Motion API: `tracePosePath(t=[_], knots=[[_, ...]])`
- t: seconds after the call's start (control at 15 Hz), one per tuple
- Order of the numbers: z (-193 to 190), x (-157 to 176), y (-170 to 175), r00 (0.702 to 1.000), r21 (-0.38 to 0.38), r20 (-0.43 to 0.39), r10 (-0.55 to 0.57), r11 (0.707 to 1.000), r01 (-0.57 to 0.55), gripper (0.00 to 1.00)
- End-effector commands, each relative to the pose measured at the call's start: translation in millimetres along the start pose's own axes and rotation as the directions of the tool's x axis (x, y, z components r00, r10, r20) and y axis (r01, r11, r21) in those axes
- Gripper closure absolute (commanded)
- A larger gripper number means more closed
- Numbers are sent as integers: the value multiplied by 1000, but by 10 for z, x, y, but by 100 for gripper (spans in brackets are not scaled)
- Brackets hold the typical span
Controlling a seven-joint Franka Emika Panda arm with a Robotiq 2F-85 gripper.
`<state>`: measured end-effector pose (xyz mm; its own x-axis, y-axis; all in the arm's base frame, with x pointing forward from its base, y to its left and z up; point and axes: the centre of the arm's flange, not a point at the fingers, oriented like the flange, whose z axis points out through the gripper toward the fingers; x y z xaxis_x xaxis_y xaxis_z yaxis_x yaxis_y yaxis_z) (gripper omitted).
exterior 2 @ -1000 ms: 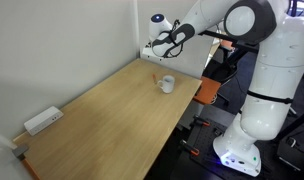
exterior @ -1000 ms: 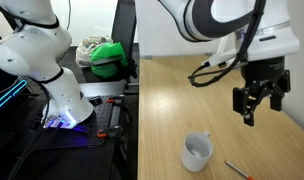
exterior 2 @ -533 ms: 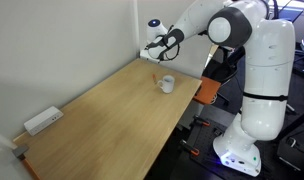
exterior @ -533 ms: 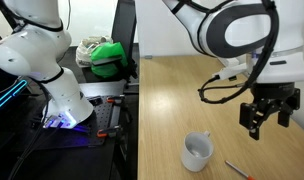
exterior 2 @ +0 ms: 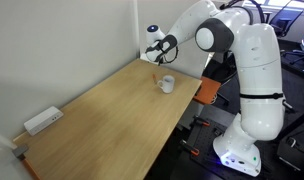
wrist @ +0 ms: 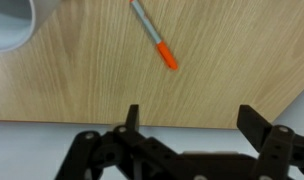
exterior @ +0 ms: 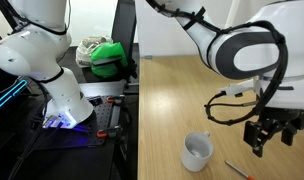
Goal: Pick up the pen and put it in the cup
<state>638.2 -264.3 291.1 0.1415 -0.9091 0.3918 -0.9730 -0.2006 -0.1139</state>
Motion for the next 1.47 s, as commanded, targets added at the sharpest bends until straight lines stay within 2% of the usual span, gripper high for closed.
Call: tracePosePath(t=[0.0, 0.4, 0.87, 1.4], knots=[[215, 62, -100, 1000, -7, -6, -18, 1000, 18, 0], [573, -1, -110, 998, -20, -18, -56, 998, 56, 0], [990, -146, -133, 995, -19, 18, -100, 995, 100, 0], [1240, -220, -156, 991, -21, 48, -126, 992, 128, 0]])
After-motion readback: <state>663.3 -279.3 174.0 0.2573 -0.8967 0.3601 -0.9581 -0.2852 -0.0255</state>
